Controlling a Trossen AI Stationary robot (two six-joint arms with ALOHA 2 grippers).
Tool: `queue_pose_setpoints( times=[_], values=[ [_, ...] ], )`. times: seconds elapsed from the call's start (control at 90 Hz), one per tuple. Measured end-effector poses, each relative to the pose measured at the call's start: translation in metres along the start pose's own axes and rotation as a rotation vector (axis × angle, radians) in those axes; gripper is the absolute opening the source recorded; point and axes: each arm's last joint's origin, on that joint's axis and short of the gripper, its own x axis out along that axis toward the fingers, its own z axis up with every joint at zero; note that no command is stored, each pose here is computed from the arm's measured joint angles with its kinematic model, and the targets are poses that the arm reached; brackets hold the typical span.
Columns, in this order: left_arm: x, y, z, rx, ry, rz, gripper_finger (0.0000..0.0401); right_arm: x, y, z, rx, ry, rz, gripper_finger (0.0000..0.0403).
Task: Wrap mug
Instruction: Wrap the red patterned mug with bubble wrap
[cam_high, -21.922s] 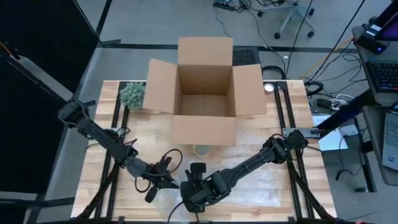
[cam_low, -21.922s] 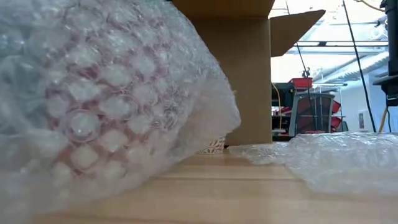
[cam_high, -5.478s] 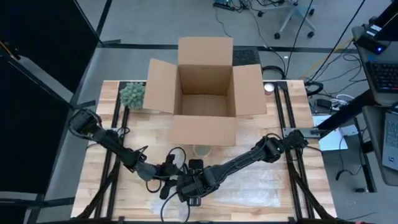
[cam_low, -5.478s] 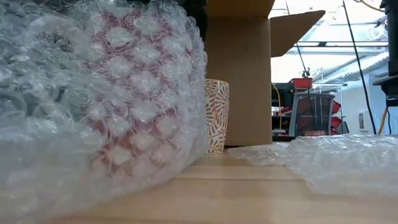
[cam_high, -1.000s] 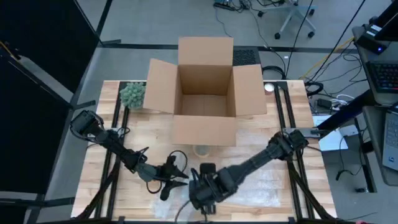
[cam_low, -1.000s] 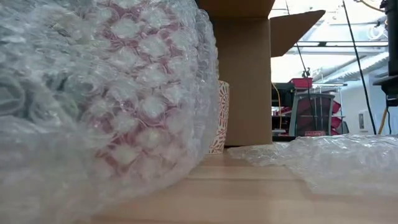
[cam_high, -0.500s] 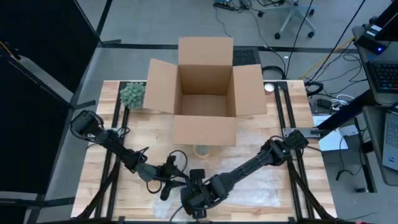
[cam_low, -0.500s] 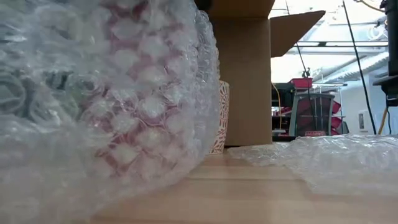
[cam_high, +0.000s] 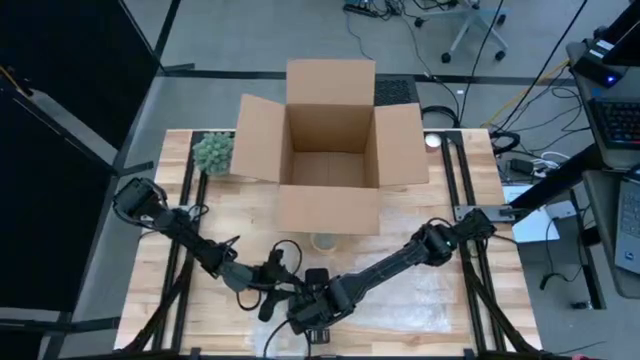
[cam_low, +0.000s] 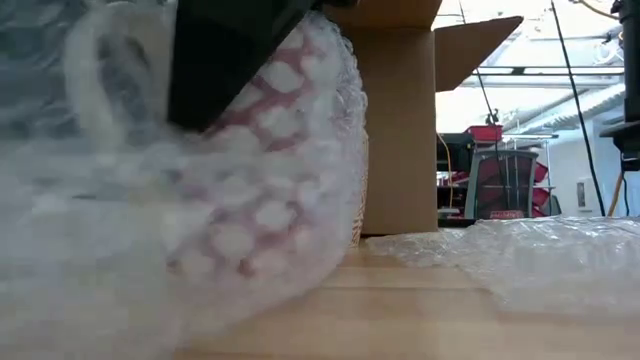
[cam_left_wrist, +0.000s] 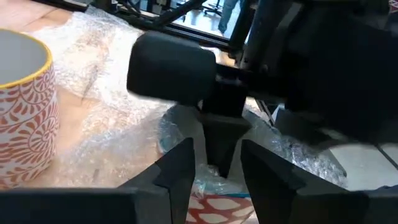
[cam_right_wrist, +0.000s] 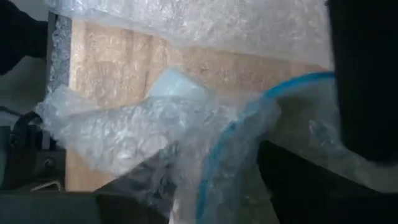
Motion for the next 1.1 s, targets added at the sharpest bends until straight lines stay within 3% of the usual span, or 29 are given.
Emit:
queue_pose_setpoints(
  times=[0.156,0.378,0.589,0.778,1.1],
  values=[
    [0.0,0.0,0.0,0.002,0.0,0.0,0.0125,-0.036,0.003,0.003,-0.001,-0.053,0.031,0.0196],
    [0.0,0.0,0.0,0.001,0.0,0.0,0.0125,-0.053,0.007,0.004,-0.004,-0.095,0.059,0.0196],
    [0.0,-0.001,0.001,-0.002,-0.001,-0.006,0.0125,0.009,0.007,-0.006,-0.023,0.003,-0.015,0.0196],
    [0.0,-0.001,0.001,-0.003,-0.004,-0.007,0.0125,0.017,0.005,-0.008,-0.021,0.034,-0.016,0.0196],
    [0.0,0.0,0.0,0.0,-0.002,0.004,0.0125,-0.038,0.005,0.003,-0.011,-0.042,0.049,0.0196]
  ],
)
